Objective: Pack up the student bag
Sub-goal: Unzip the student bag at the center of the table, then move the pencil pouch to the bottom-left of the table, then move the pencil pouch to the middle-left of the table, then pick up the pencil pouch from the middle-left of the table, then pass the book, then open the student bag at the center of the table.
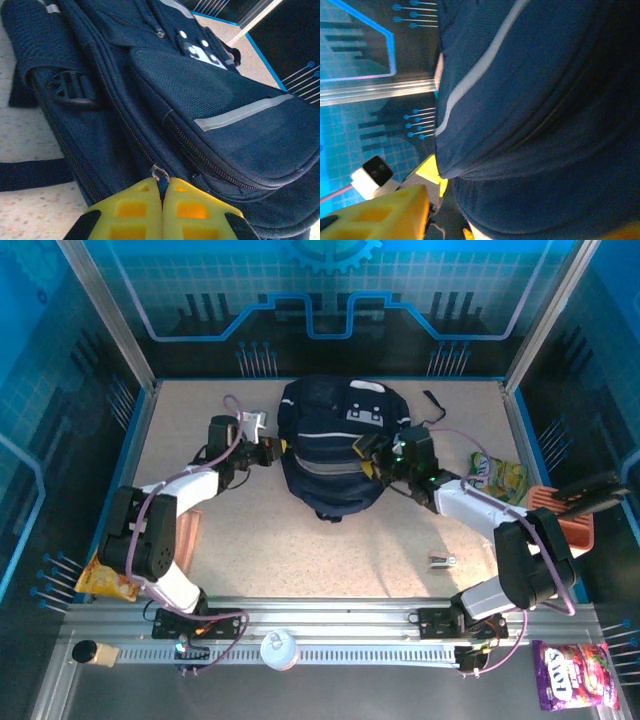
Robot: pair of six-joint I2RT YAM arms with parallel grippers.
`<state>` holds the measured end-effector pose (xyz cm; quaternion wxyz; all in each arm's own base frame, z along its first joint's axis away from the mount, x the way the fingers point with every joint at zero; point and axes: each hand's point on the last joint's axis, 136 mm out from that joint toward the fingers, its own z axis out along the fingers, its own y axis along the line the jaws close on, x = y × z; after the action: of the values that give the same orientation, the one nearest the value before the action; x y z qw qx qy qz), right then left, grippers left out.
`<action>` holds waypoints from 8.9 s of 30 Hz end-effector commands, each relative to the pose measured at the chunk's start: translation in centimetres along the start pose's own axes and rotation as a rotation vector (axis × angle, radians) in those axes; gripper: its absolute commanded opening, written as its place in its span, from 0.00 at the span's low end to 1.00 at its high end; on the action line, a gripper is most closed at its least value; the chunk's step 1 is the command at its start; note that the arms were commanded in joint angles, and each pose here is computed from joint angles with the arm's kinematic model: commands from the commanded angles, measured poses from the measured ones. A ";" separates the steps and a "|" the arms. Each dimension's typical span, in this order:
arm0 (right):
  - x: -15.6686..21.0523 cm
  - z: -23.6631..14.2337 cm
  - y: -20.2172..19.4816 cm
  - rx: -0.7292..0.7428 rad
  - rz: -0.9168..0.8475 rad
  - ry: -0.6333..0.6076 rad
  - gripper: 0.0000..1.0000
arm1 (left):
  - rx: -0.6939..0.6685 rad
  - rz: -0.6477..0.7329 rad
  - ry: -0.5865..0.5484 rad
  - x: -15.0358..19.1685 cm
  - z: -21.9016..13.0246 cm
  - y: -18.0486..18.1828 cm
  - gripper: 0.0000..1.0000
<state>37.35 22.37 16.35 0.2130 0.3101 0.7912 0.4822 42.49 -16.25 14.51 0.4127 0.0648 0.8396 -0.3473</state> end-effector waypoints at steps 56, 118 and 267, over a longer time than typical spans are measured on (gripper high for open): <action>2.8 0.6 -0.3 0.154 -0.149 0.027 0.50 | -0.165 -0.208 -0.147 -7.6 2.5 7.0 0.33; 0.7 2.0 3.8 0.231 -0.722 0.051 0.93 | -0.680 -0.713 0.060 2.8 -13.3 10.6 0.99; -7.7 -14.6 -0.3 0.129 -0.528 -0.254 0.09 | -0.126 0.931 0.659 5.9 8.4 -10.8 0.80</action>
<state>34.07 7.95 22.69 0.4116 0.1571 0.8428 0.3093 40.07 -31.24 13.28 0.2757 0.4388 0.8517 -0.0771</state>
